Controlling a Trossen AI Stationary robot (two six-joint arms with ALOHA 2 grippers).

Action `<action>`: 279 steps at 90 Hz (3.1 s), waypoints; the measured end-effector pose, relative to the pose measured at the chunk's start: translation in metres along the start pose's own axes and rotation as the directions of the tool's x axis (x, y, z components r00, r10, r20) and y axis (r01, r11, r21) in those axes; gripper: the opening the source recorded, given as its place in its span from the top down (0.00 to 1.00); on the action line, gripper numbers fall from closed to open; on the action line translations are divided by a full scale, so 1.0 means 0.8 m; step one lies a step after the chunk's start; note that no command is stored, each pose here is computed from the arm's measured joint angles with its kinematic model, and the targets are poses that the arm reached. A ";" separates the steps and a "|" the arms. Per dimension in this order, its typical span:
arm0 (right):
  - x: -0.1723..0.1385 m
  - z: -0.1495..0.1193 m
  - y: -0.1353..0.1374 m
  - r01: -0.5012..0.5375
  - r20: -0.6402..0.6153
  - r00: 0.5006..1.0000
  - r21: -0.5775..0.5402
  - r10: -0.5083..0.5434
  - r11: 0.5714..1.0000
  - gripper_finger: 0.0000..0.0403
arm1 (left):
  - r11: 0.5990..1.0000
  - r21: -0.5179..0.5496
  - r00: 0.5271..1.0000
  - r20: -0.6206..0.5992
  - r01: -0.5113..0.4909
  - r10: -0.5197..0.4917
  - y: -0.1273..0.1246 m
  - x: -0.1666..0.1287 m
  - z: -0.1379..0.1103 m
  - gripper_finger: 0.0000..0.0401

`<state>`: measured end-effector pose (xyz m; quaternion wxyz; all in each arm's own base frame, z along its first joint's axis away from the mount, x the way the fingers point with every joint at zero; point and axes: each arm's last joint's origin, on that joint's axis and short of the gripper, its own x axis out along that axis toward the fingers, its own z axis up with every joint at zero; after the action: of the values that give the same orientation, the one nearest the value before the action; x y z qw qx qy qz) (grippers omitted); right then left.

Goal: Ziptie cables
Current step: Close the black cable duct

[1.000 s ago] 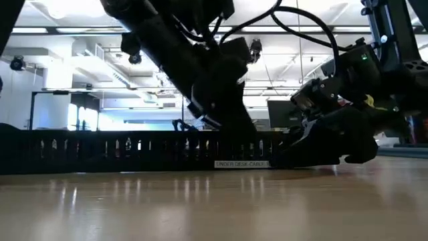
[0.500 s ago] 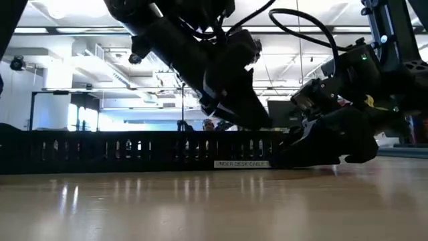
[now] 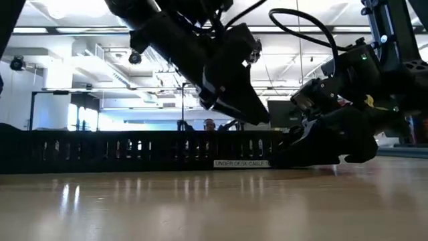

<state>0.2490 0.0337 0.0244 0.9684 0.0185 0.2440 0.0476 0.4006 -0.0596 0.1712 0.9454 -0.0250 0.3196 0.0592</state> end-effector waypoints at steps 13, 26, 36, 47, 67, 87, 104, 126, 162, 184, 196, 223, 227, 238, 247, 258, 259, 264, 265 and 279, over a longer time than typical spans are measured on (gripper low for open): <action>0.000 0.000 0.000 0.000 0.000 1.000 0.000 0.000 1.000 0.41 | 1.000 -0.007 1.000 -0.015 -0.006 0.006 0.003 0.001 -0.006 0.31; 0.000 0.000 0.000 0.000 0.000 1.000 0.000 0.000 1.000 0.41 | 0.999 -0.028 1.000 -0.021 0.022 -0.023 0.006 0.004 -0.009 0.24; 0.000 0.000 0.000 0.000 0.000 1.000 -0.001 0.000 1.000 0.41 | 0.999 -0.027 0.999 -0.030 0.034 -0.034 0.005 0.007 -0.012 0.23; 0.000 0.000 0.000 0.000 0.000 1.000 -0.001 0.000 1.000 0.41 | 0.999 -0.027 0.999 -0.029 0.034 -0.035 0.007 0.008 -0.013 0.23; 0.000 0.000 0.000 0.000 0.000 1.000 -0.002 0.000 1.000 0.41 | 0.999 -0.026 0.998 -0.055 0.026 -0.027 0.008 0.024 -0.027 0.23; 0.000 0.000 0.000 -0.001 0.000 1.000 -0.001 0.001 1.000 0.42 | 0.999 -0.026 0.999 -0.038 0.030 -0.031 0.007 0.027 -0.025 0.23; 0.000 0.000 0.000 -0.001 0.000 1.000 -0.001 0.001 1.000 0.41 | 0.999 -0.028 0.999 0.002 0.038 -0.038 0.007 0.016 -0.012 0.23; 0.000 0.000 0.000 0.000 0.000 1.000 0.000 0.000 1.000 0.42 | 0.999 -0.025 0.999 -0.013 0.040 -0.041 0.008 0.019 -0.016 0.23; 0.000 0.000 0.000 -0.001 0.000 1.000 -0.001 0.001 1.000 0.42 | 0.999 -0.027 0.999 0.025 0.039 -0.038 0.010 0.024 -0.014 0.47; 0.001 0.000 0.000 -0.001 0.000 1.000 -0.002 0.001 1.000 0.42 | 0.999 -0.028 0.999 0.026 0.038 -0.037 0.010 0.024 -0.014 0.46; 0.001 0.000 0.000 -0.002 0.000 1.000 -0.001 0.002 1.000 0.42 | 0.999 -0.029 0.999 0.028 0.036 -0.035 0.011 0.026 -0.014 0.42; 0.001 0.000 0.000 -0.003 0.000 1.000 -0.002 0.003 1.000 0.43 | 0.998 -0.012 0.998 0.035 0.059 -0.058 0.012 0.026 -0.013 0.46; 0.001 0.000 0.000 -0.003 0.000 1.000 -0.002 0.003 1.000 0.43 | 0.998 -0.008 0.998 0.035 0.059 -0.059 0.013 0.027 -0.013 0.45; 0.001 0.000 0.000 -0.003 0.000 1.000 -0.003 0.003 1.000 0.42 | 0.998 -0.006 0.998 0.040 0.057 -0.057 0.018 0.029 -0.013 0.44; 0.001 0.000 0.000 -0.011 0.000 1.000 -0.002 0.011 1.000 0.42 | 0.998 -0.013 0.998 0.040 0.057 -0.056 0.024 0.030 -0.012 0.45; 0.001 0.000 0.001 -0.013 -0.001 1.000 0.000 0.013 1.000 0.43 | 0.997 -0.017 0.997 0.039 0.074 -0.073 0.028 0.031 -0.011 0.45; 0.001 0.000 0.001 -0.013 -0.001 1.000 0.000 0.013 1.000 0.43 | 0.997 -0.017 0.996 0.039 0.075 -0.074 0.028 0.031 -0.011 0.45; 0.001 0.000 0.001 -0.013 -0.001 1.000 0.000 0.013 1.000 0.43 | 0.997 -0.018 0.996 0.044 0.078 -0.077 0.028 0.031 -0.010 0.44; 0.001 0.000 0.001 -0.014 -0.001 1.000 0.000 0.014 1.000 0.43 | 0.997 -0.017 0.996 0.045 0.079 -0.078 0.028 0.031 -0.010 0.43; 0.001 0.000 0.001 -0.016 -0.001 1.000 -0.003 0.016 1.000 0.42 | 0.996 -0.021 0.994 0.061 0.090 -0.088 0.028 0.032 -0.009 0.43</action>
<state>0.2496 0.0342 0.0245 0.9679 0.0190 0.2442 0.0555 0.4134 -0.0356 0.1501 0.9559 -0.0488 0.2890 0.0215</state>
